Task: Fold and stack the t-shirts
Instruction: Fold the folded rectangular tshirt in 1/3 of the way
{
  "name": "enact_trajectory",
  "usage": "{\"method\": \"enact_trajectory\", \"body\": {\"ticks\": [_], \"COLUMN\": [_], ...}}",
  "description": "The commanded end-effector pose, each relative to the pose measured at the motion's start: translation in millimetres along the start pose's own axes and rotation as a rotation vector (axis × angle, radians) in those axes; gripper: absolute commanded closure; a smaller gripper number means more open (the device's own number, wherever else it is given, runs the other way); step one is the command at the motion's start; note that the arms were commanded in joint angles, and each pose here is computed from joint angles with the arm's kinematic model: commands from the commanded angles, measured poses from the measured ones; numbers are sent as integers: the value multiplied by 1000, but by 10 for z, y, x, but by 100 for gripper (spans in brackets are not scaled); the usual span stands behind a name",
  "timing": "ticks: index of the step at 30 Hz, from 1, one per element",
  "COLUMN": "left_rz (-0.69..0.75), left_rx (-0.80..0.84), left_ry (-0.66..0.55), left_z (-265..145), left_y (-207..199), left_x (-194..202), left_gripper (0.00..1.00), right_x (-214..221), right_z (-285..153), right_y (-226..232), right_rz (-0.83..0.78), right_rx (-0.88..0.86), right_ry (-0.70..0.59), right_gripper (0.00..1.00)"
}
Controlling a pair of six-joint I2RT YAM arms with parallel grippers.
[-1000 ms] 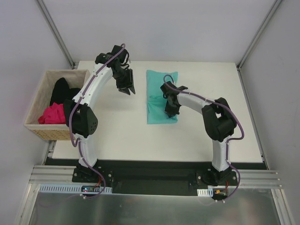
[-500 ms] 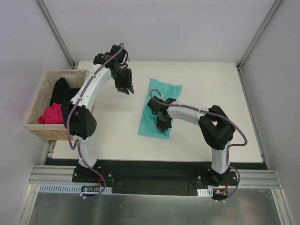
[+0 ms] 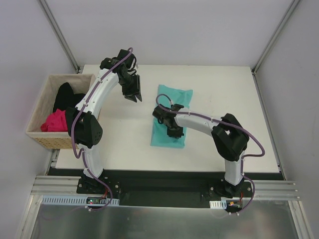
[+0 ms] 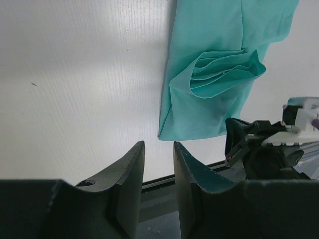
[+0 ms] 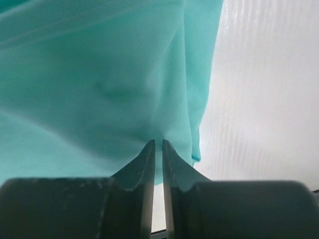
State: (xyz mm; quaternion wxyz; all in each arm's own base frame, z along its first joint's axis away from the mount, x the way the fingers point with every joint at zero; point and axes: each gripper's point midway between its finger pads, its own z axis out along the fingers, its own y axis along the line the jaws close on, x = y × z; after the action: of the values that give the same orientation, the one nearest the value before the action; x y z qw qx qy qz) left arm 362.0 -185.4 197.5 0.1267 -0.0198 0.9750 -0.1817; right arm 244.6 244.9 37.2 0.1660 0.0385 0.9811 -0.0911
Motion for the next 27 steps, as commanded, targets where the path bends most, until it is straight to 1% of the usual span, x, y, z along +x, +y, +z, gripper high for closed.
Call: {"method": "enact_trajectory", "body": {"ticks": [1, 6, 10, 13, 15, 18, 27], "left_rz": [46, 55, 61, 69, 69, 61, 26], "left_rx": [39, 62, 73, 63, 48, 39, 26], "left_ry": [-51, -57, -59, -64, -61, -57, -72], "left_z": [-164, -136, -134, -149, -146, -151, -207], "left_y": [-77, -143, -169, -141, -96, -22, 153], "left_x": [-105, -195, -222, -218, -199, -186, -257], "left_gripper": [70, 71, 71, 70, 71, 70, 71], "right_x": [-432, -630, -750, -736, -735, -772, -926], "right_z": [-647, -946, -973, -857, -752, -635, -404], "right_y": [-86, -127, -109, -32, 43, 124, 392], "right_rz": [-24, -64, -81, -94, -103, -100, -124], "right_rx": [28, 53, 66, 62, 46, 14, -35], "right_ry": [-230, -334, -363, -322, -294, -261, -196], "right_gripper": [84, 83, 86, 91, 96, 99, 100]}}
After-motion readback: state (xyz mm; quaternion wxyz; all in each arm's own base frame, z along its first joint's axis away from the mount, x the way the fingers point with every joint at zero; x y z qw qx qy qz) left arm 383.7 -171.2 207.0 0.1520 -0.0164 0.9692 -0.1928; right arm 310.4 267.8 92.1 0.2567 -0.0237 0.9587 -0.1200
